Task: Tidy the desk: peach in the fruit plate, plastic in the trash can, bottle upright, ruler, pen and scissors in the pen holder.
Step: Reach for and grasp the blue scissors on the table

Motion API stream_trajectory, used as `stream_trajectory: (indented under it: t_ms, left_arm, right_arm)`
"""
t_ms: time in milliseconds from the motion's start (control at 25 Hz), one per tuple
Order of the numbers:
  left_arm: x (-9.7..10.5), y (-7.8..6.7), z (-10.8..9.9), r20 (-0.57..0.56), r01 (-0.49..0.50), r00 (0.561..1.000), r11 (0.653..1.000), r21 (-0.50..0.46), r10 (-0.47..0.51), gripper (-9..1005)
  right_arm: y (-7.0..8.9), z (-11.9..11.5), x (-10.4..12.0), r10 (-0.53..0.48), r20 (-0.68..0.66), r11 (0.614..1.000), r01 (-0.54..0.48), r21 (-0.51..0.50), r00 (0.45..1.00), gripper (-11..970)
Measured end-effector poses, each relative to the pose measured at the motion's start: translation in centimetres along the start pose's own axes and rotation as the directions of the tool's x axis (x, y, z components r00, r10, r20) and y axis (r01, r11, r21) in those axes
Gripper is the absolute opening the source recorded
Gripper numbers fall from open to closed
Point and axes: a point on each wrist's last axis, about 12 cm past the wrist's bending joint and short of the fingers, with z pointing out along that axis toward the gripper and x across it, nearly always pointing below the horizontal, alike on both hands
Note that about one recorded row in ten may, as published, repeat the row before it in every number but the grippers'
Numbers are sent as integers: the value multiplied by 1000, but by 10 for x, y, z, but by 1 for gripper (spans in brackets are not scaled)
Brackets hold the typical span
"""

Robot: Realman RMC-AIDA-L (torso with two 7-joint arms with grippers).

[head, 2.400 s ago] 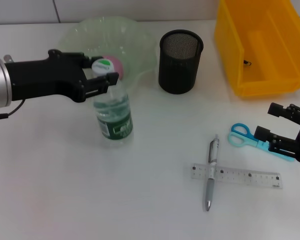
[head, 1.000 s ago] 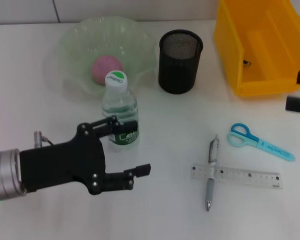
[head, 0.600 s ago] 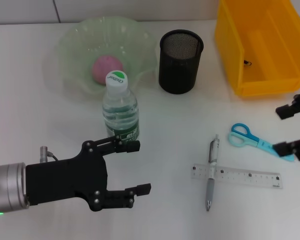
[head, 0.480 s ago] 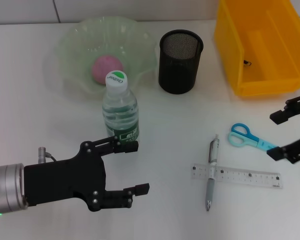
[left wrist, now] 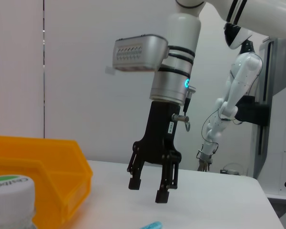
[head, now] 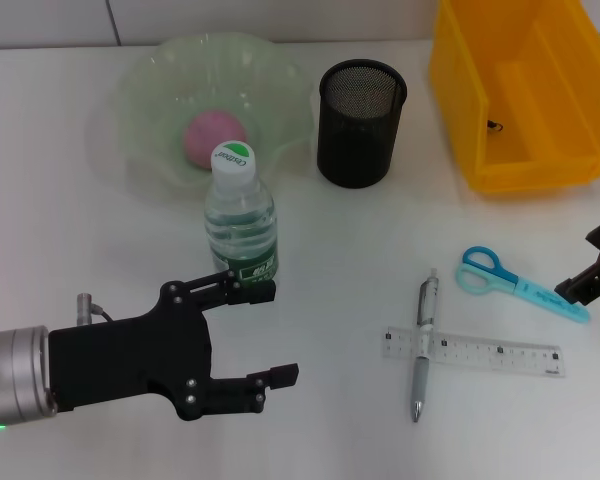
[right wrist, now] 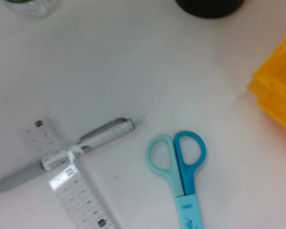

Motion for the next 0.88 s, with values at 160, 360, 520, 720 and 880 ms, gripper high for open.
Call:
stream_trajectory:
  t_ms: [160,360,520,720,880]
  left_arm:
    - [1,1,2,0,1,1000,1000,3,-1,813]
    - [2,1,4,-6,1,1000,1000,20,-1,813]
    - [3,1,5,-32,-3,999,999,46,5,813]
    - [2,2,7,-38,0,999,998,55,2,813]
    - [2,2,7,-38,2,999,998,55,0,813]
  right_arm:
    - [-5,13,0,20,-11,1000,-20,2,1000,826]
    - [-8,26,1,40,-11,999,-40,-5,999,826]
    - [-7,31,0,37,-5,999,-37,-4,999,826]
    - [-3,36,-3,19,1,1000,-19,-5,1000,812]
    - [-2,39,-5,20,11,1000,-20,-20,1000,754]
